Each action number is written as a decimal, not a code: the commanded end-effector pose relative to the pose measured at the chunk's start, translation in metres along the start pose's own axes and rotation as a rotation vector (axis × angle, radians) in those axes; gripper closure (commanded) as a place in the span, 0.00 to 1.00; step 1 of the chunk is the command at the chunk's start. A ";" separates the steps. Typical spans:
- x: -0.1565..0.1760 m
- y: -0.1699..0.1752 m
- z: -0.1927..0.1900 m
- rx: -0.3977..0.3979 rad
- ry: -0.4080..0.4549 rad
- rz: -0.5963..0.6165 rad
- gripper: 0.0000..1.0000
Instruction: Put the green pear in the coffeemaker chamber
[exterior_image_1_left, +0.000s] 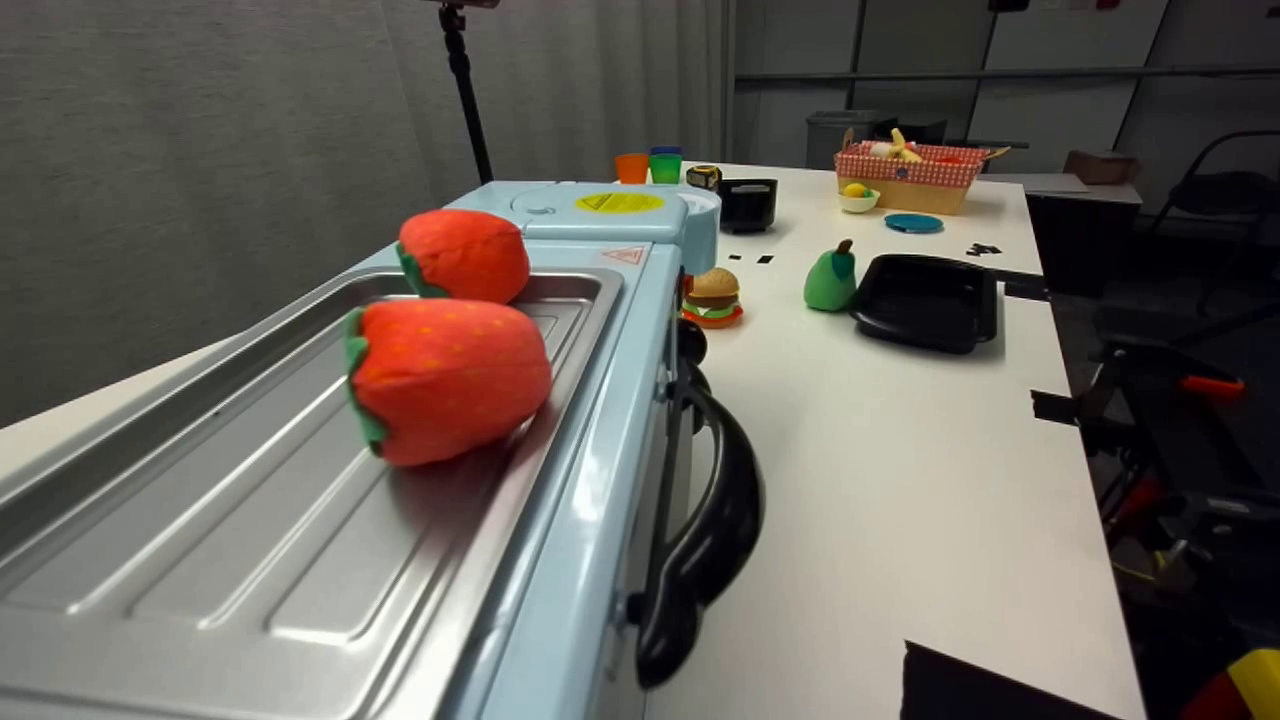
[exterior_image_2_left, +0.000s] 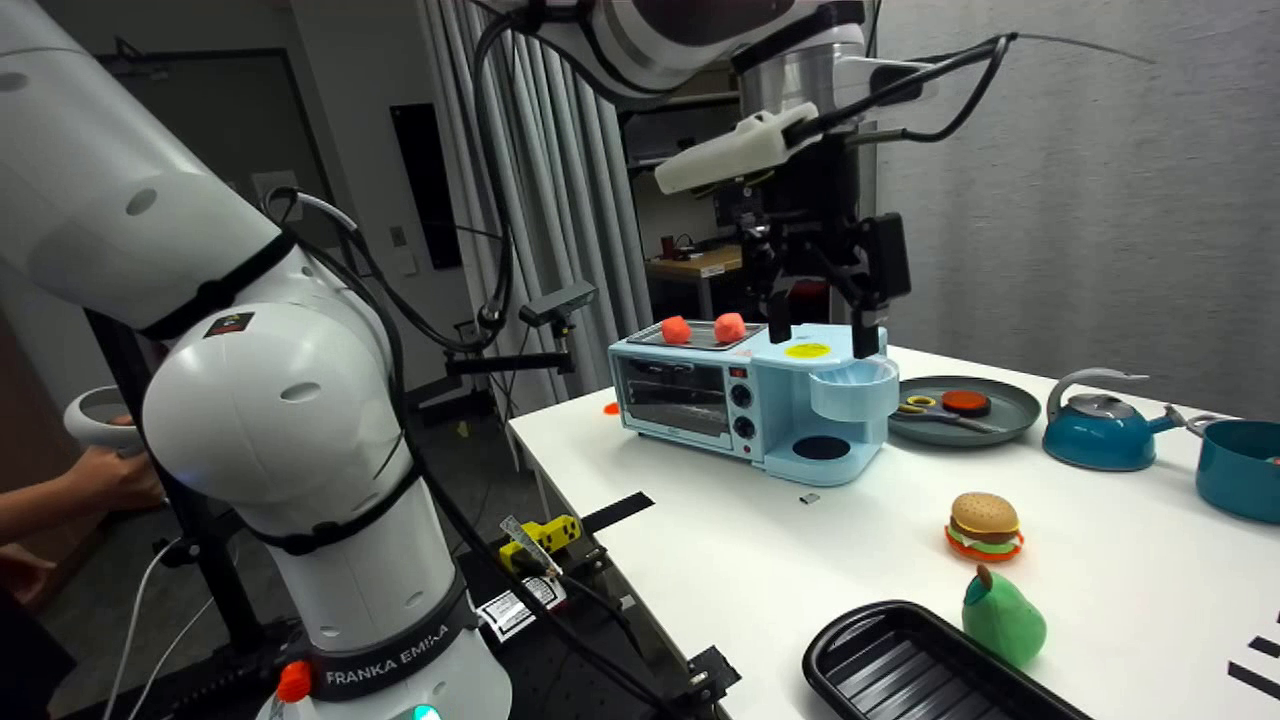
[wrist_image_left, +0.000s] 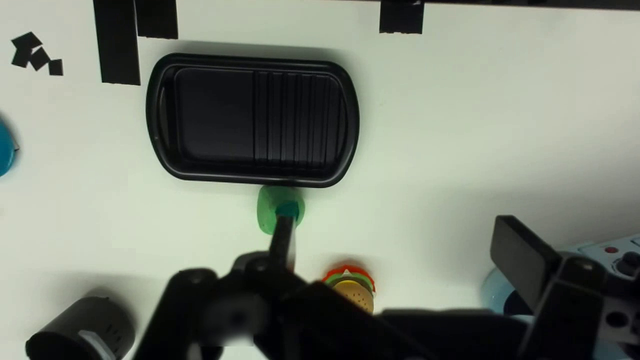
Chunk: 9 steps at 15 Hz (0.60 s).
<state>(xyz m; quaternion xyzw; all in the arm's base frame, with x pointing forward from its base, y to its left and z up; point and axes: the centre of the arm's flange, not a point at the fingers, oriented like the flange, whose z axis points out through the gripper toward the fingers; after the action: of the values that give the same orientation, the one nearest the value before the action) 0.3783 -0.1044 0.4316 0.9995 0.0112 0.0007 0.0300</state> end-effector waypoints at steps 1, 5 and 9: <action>0.027 0.028 0.007 -0.023 0.013 0.020 0.00; 0.047 0.045 0.020 -0.035 0.019 0.026 0.00; 0.065 0.057 0.036 -0.037 0.002 0.026 0.00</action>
<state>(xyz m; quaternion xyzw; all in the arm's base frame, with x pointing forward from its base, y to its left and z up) 0.4229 -0.1433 0.4074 0.9992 -0.0111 0.0050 0.0384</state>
